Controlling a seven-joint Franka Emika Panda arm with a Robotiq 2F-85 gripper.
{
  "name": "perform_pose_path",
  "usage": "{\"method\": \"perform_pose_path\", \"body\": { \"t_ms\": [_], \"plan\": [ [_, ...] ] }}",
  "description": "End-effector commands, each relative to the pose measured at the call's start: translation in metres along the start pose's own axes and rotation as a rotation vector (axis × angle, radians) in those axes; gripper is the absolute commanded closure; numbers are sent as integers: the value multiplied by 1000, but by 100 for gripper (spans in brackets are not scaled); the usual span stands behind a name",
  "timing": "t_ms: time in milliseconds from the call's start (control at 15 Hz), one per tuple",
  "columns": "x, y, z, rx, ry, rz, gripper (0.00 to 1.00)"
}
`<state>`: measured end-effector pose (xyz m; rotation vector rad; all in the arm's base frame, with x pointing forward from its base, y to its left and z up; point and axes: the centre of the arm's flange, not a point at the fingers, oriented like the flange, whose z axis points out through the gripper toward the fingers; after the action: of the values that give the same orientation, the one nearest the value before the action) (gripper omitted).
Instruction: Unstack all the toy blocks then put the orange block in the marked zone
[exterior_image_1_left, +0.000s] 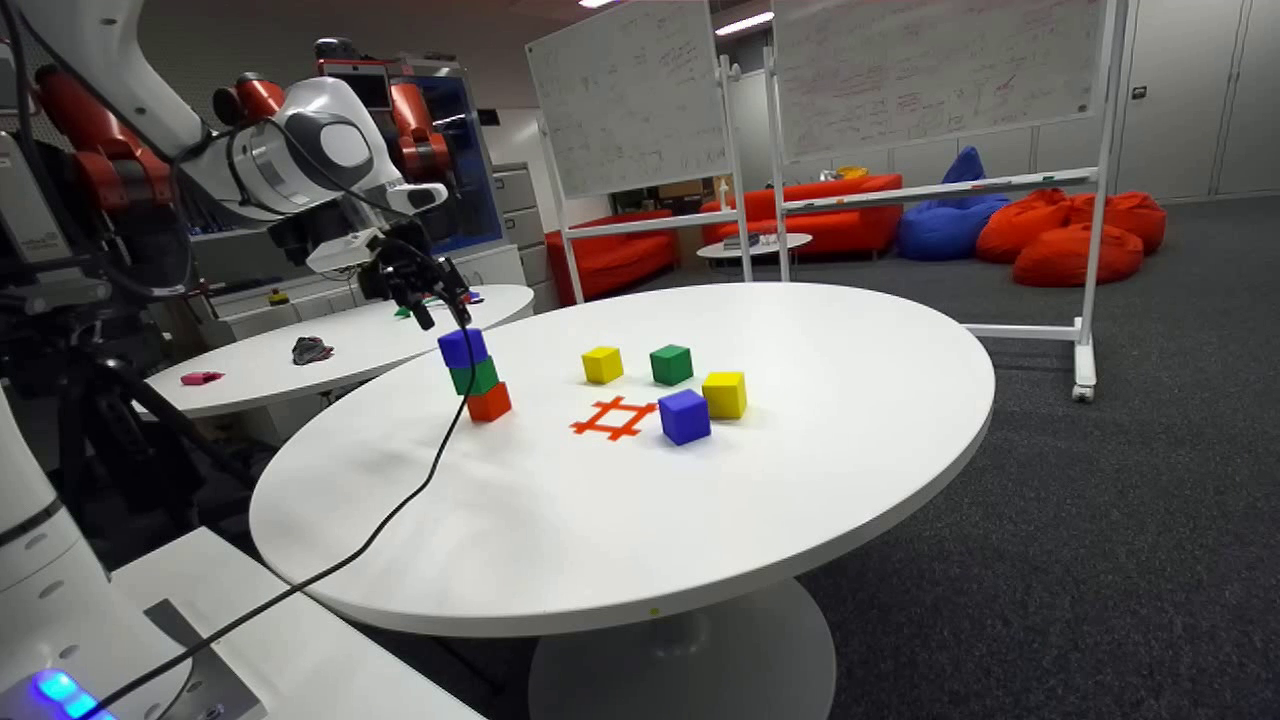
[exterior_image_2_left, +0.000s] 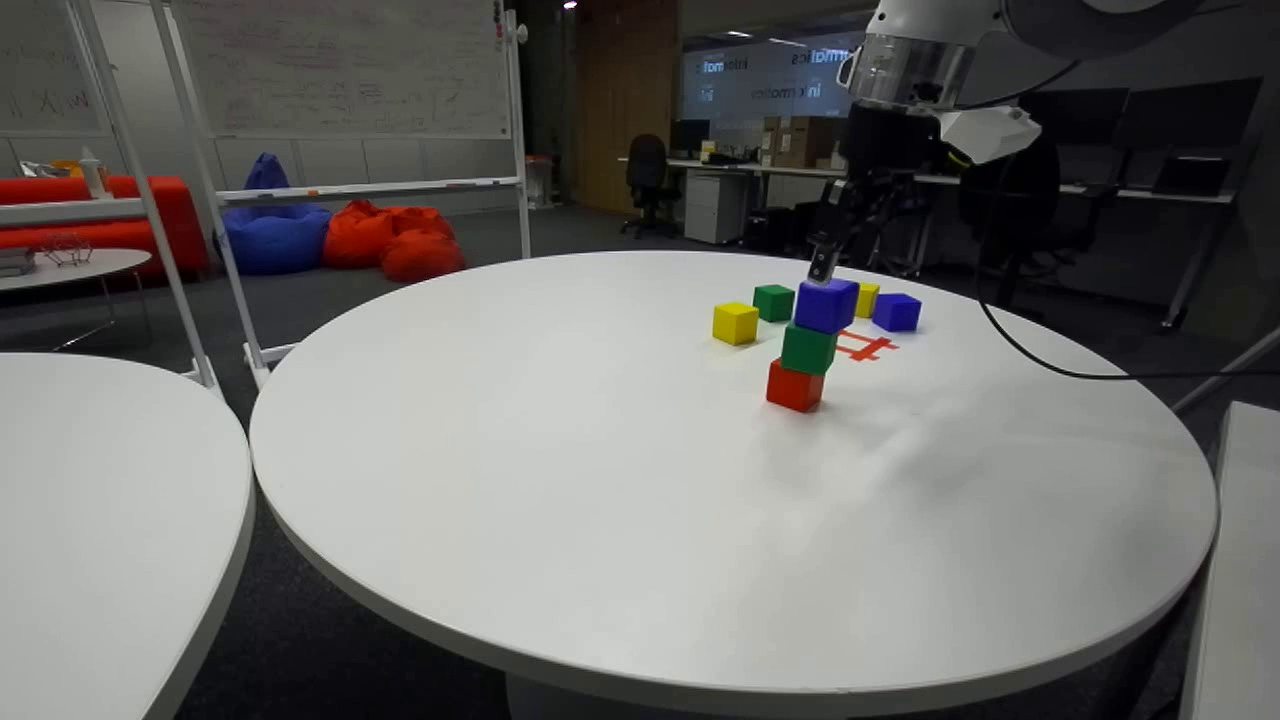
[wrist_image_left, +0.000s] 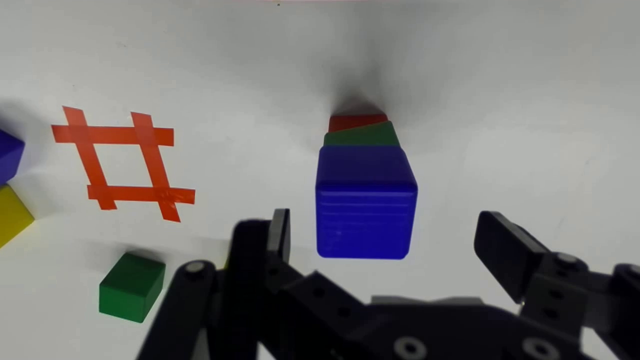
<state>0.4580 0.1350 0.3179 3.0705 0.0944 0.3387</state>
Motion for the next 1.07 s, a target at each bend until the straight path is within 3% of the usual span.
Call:
{"method": "perform_pose_path", "body": {
  "t_ms": [0, 1000],
  "plan": [
    [1, 0, 1, 0, 0, -2, 0],
    [6, 3, 24, 4, -44, -1, 0]
  ]
}}
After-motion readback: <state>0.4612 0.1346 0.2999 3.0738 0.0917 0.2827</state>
